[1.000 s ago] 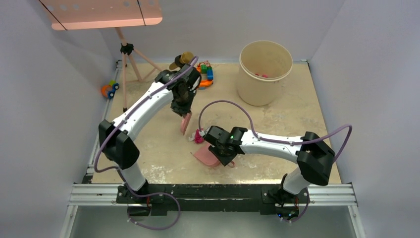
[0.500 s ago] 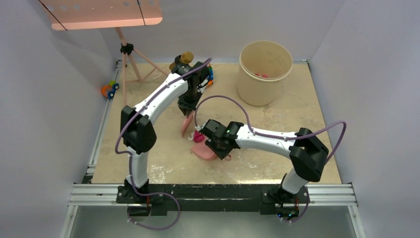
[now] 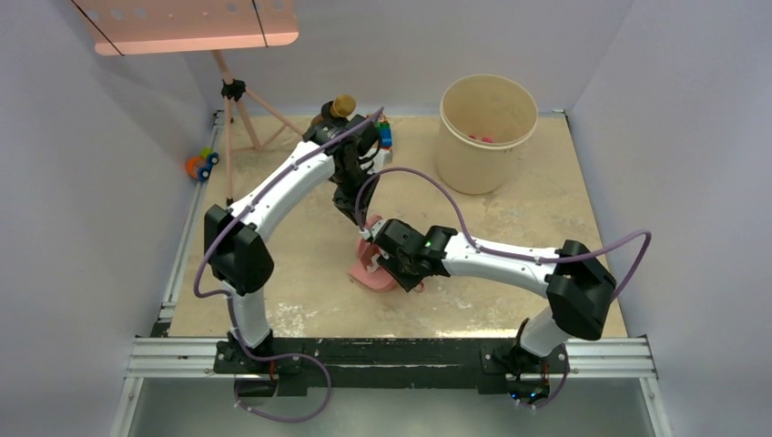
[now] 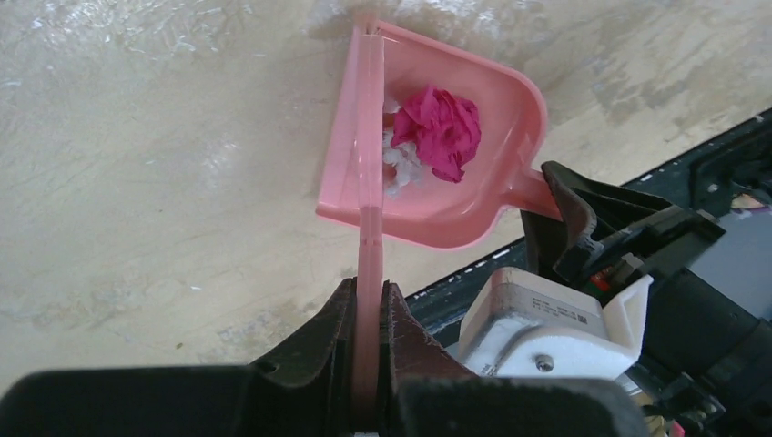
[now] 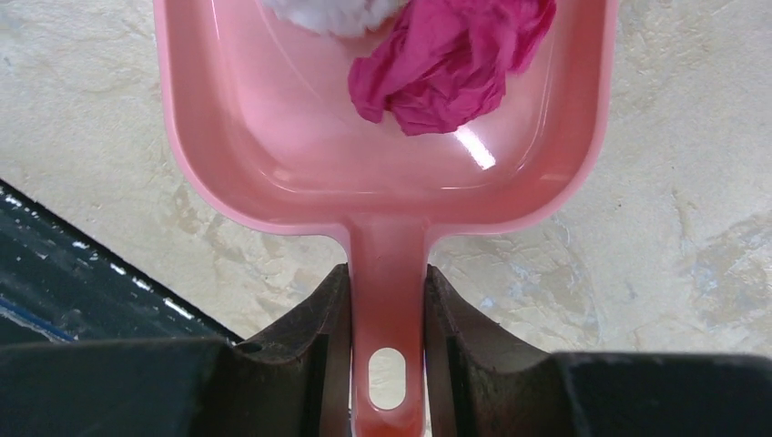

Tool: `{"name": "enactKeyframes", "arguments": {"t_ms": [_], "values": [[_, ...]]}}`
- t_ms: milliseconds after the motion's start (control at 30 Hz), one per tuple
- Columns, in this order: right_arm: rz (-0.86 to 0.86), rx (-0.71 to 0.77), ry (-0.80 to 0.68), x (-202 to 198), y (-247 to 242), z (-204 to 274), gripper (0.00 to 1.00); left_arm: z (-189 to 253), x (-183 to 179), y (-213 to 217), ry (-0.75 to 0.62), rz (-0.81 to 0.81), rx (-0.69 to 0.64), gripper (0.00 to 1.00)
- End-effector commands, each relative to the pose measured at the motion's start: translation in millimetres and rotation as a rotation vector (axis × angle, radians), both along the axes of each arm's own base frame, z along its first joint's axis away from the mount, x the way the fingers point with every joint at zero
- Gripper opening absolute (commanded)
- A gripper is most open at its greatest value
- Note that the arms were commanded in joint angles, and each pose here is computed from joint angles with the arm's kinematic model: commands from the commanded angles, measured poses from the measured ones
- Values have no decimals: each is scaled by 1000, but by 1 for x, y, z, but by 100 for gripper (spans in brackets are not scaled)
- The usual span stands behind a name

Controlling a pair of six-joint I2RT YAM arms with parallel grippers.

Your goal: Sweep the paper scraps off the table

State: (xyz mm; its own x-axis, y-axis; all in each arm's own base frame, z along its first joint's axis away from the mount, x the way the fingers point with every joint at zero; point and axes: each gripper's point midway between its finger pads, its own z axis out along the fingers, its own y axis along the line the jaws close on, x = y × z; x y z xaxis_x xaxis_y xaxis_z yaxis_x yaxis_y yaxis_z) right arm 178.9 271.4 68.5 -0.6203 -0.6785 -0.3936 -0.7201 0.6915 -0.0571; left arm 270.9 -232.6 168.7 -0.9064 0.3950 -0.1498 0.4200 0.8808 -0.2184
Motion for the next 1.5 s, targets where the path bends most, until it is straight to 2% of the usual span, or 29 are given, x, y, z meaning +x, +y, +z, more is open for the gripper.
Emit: {"name": "enactKeyframes", "arguments": {"t_ms": [0,167,333,433,667,833,1000,1133,1300,1467], "values": [[-47,73,-68,6,-2,17,0,46,-20,-2,-47,21,-109,0],[-96,171,-117,4,-7,26,0,62,-19,22,-107,100,-14,0],[-121,289,-149,-1,-9,37,0,92,-21,19,-175,140,-129,0],[-140,304,-152,-4,-14,38,0,109,-22,24,-216,180,-170,0],[-188,336,-181,-3,-20,53,0,131,-14,71,-386,371,-78,0],[-192,356,-176,-5,-22,71,0,128,-20,106,-473,512,-15,0],[-233,344,-210,1,-28,98,0,109,-36,124,-532,599,-41,0],[-281,328,-230,13,-32,123,0,92,-49,129,-541,604,-68,0],[-329,411,-218,42,-31,164,0,89,-58,131,-591,600,-142,0],[-396,509,-254,87,-41,218,0,85,-62,128,-596,592,-179,0]]}}
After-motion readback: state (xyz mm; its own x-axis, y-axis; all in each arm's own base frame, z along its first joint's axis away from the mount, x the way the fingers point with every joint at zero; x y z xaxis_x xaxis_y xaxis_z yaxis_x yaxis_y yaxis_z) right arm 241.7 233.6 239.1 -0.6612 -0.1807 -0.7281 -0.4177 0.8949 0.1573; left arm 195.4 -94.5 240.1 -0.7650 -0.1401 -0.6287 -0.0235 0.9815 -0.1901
